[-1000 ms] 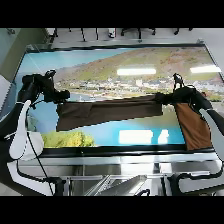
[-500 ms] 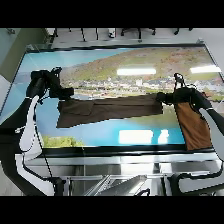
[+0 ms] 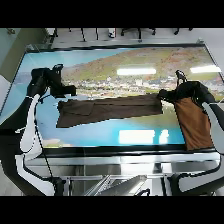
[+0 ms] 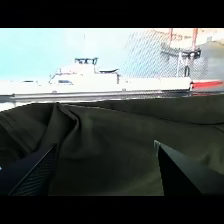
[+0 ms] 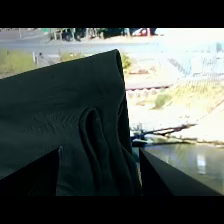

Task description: Fold the shirts.

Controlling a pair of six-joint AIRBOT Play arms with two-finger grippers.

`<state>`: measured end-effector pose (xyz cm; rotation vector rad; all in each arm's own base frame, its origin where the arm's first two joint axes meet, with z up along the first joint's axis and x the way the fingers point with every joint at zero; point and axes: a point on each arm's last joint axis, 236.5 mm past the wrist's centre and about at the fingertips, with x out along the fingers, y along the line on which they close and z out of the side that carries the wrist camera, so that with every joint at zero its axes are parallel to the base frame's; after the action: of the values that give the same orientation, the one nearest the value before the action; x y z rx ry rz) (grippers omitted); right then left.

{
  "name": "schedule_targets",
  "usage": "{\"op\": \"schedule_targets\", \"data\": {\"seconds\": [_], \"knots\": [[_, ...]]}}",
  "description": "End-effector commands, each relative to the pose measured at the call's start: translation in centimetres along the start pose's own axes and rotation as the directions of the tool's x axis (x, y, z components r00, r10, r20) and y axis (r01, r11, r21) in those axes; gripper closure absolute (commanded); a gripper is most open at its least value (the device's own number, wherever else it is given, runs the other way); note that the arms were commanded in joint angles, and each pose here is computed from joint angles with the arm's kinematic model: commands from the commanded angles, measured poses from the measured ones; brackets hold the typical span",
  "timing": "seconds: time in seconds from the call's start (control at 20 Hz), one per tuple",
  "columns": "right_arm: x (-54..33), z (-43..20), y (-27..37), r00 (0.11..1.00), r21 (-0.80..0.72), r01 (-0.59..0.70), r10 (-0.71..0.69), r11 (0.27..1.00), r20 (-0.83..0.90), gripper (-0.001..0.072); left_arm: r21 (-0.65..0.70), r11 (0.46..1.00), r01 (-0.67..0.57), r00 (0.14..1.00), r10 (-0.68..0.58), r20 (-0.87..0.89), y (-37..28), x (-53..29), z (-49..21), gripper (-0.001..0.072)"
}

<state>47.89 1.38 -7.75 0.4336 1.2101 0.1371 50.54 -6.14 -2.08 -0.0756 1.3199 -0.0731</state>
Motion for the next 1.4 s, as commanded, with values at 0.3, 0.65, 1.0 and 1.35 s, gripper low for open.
{"op": "schedule_targets", "data": {"seconds": [0.3,0.65,1.0,1.35], "knots": [[3.7,-1.3,1.0,0.962,0.139,-0.192,0.214,0.972,-0.168,0.0274,0.008,0.996,0.091,0.994,-0.091,0.059,-2.1,-9.7,2.3,0.0437],[4.1,-2.1,0.8,0.953,0.081,-0.211,0.224,0.974,-0.205,0.0694,0.059,0.919,0.390,0.908,-0.395,0.142,-13.0,-11.0,1.8,0.0595],[-8.0,1.0,7.2,0.960,-0.086,-0.277,0.273,0.957,-0.060,0.0695,0.192,0.884,0.427,0.900,-0.435,-0.001,-26.6,1.6,-5.1,0.0693],[-21.2,0.7,12.6,0.949,-0.264,-0.264,0.299,0.928,0.101,0.0695,0.322,0.820,0.472,0.881,-0.455,-0.132,-38.3,9.0,-11.6,0.0693]]}}
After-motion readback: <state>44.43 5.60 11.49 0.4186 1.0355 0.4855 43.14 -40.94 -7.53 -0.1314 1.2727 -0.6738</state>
